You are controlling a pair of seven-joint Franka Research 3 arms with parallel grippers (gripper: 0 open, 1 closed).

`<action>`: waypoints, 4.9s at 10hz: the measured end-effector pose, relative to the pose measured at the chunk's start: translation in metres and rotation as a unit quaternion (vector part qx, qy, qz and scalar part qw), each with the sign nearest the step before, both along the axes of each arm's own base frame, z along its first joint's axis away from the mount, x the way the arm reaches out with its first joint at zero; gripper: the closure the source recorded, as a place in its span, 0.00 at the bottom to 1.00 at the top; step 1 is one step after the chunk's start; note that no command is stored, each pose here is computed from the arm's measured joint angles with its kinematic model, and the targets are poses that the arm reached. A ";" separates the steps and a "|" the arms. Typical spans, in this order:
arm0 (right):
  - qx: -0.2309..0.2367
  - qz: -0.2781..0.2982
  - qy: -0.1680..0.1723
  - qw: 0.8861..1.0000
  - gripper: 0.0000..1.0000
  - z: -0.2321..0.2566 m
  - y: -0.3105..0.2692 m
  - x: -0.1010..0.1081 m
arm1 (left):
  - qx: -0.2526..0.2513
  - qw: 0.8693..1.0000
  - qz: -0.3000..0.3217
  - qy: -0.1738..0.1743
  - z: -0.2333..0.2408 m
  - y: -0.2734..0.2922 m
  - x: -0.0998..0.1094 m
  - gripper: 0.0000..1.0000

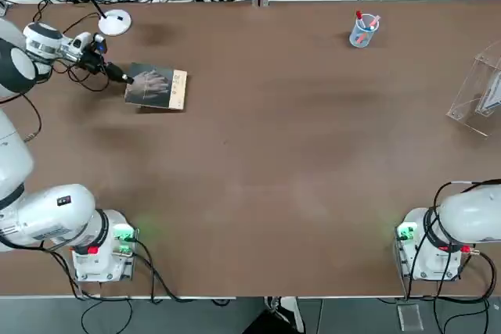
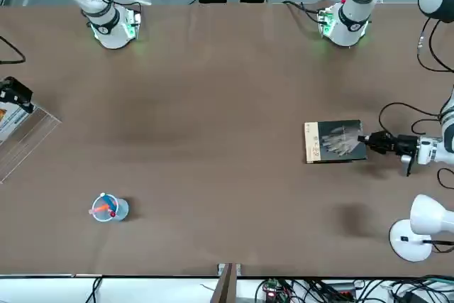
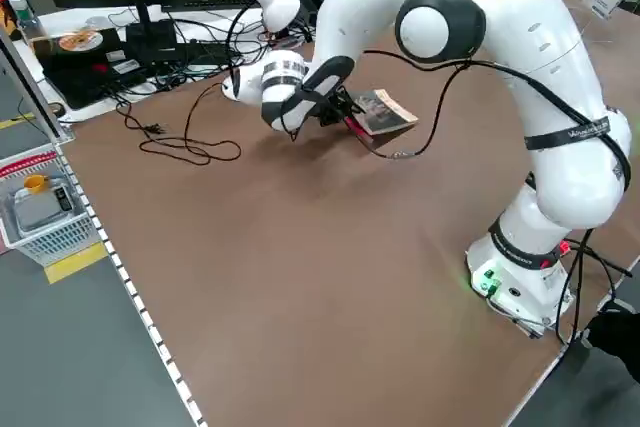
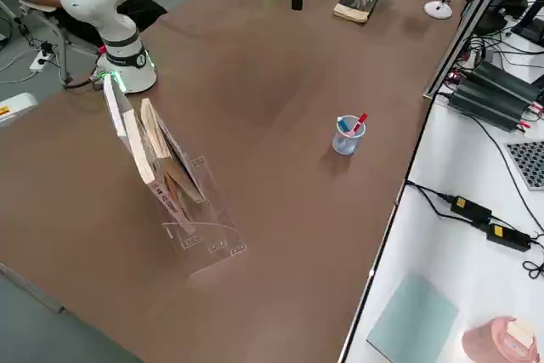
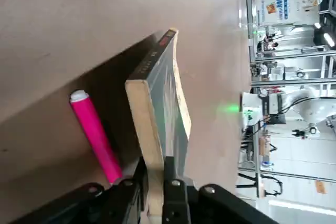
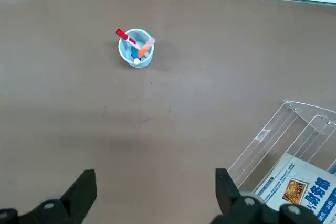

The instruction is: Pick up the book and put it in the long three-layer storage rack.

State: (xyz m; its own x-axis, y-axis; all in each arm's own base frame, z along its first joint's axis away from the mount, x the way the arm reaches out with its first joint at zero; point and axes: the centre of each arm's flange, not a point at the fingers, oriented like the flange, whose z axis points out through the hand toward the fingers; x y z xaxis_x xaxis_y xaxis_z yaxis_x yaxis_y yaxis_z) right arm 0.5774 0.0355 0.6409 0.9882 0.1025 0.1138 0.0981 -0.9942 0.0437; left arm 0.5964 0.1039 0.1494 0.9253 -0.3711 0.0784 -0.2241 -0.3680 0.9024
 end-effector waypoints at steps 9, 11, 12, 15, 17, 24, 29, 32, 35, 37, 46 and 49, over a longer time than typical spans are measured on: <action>0.012 0.000 0.011 1.000 0.00 -0.009 0.002 -0.001 | -0.081 0.995 -0.007 0.049 0.050 -0.067 0.030 1.00; 0.019 0.000 0.016 1.000 0.00 -0.011 0.004 -0.001 | -0.100 0.993 -0.001 0.064 0.065 -0.090 0.039 1.00; 0.022 0.000 0.020 1.000 0.00 -0.012 0.004 -0.002 | -0.110 0.991 0.005 0.072 0.072 -0.102 0.043 1.00; 0.045 -0.002 0.036 0.998 0.00 -0.017 0.008 -0.005 | -0.132 0.987 0.009 0.087 0.092 -0.136 0.052 1.00; 0.067 -0.006 0.048 0.997 0.00 -0.022 0.007 -0.006 | -0.139 0.986 0.008 0.090 0.104 -0.158 0.060 1.00; 0.204 -0.047 0.109 0.972 0.00 -0.065 -0.008 -0.011 | -0.145 0.985 0.033 0.086 0.133 -0.242 0.079 1.00; 0.315 -0.068 0.164 0.932 0.00 -0.104 -0.013 -0.020 | -0.157 0.984 0.049 0.065 0.155 -0.298 0.082 1.00; 0.375 -0.067 0.185 0.906 0.00 -0.133 -0.014 -0.026 | -0.156 0.985 0.040 0.063 0.162 -0.347 0.072 1.00; 0.421 -0.057 0.192 0.885 0.00 -0.160 -0.020 -0.031 | -0.146 0.987 0.028 0.061 0.160 -0.394 0.059 1.00; 0.453 -0.050 0.200 0.867 0.00 -0.178 -0.024 -0.033 | -0.144 0.987 0.024 0.061 0.160 -0.423 0.049 1.00; 0.595 -0.033 0.215 0.774 0.00 -0.262 -0.042 -0.046 | -0.158 0.983 0.055 0.079 0.162 -0.506 0.019 1.00; 0.627 -0.034 0.208 0.750 0.00 -0.293 -0.041 -0.049 | -0.140 0.986 0.066 0.070 0.159 -0.530 0.008 1.00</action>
